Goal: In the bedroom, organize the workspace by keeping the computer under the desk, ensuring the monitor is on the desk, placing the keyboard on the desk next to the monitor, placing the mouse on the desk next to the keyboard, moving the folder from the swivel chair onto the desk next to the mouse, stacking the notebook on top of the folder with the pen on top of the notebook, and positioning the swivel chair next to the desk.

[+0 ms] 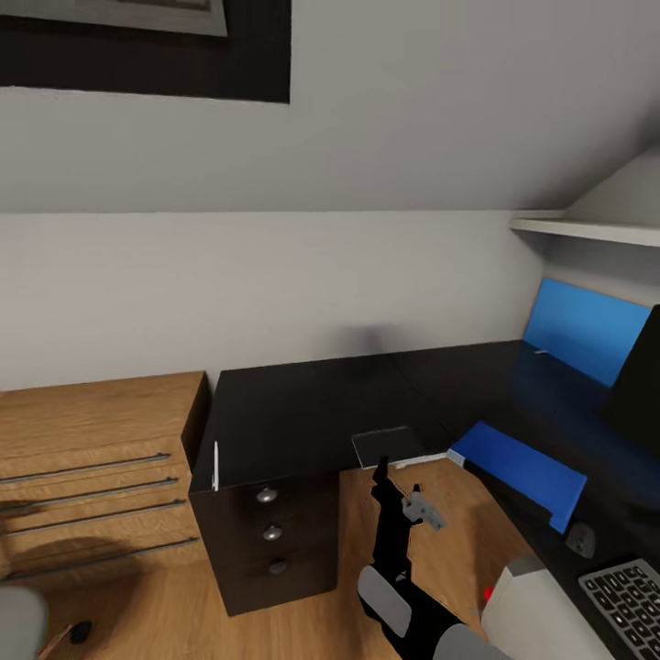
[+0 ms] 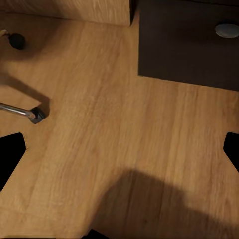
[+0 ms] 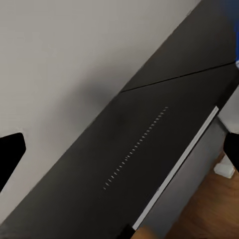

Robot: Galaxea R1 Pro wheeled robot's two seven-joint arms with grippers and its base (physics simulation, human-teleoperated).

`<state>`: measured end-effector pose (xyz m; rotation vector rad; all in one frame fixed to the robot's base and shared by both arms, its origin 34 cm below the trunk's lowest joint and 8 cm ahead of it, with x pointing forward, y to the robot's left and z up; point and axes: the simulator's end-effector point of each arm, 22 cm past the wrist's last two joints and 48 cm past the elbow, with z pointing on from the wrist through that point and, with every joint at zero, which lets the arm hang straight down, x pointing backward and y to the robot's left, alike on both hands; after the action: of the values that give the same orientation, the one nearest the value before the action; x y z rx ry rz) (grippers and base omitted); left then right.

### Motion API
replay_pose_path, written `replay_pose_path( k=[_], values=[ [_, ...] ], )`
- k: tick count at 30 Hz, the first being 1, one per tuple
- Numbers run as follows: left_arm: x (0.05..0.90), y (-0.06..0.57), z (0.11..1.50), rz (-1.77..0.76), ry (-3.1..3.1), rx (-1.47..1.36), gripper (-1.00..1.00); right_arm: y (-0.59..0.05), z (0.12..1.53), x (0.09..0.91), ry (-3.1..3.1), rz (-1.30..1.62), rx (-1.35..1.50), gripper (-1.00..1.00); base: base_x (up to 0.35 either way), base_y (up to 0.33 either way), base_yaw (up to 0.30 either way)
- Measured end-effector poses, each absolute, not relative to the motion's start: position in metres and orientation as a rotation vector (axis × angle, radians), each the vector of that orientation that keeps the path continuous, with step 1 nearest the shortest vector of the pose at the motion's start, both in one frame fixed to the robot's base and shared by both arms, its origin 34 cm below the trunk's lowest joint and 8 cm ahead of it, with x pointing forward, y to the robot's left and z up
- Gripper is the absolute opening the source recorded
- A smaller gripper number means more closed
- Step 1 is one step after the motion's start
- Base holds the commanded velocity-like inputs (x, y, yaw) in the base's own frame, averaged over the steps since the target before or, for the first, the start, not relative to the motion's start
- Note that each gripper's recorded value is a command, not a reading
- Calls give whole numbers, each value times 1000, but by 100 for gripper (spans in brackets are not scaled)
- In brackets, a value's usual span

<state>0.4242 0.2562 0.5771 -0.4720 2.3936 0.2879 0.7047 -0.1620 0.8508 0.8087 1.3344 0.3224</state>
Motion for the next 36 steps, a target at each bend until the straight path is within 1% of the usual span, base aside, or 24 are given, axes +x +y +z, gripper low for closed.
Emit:
replay_pose_path(
  k=[6, 26, 31, 36],
  values=[
    [418, 255, 574, 294, 2407, -468, 100, -149, 838, 695, 1384, 311, 717, 100, 0, 0, 239],
    [422, 253, 578, 287, 2395, -467, 100, -148, 842, 695, 1391, 314, 711, 100, 0, 0, 242],
    [423, 253, 578, 287, 2393, -466, 100, -145, 844, 696, 1393, 324, 707, 100, 0, 0, 107],
    [423, 253, 578, 287, 2393, -467, 100, -148, 842, 696, 1397, 321, 721, 100, 0, 0, 14]
  ],
)
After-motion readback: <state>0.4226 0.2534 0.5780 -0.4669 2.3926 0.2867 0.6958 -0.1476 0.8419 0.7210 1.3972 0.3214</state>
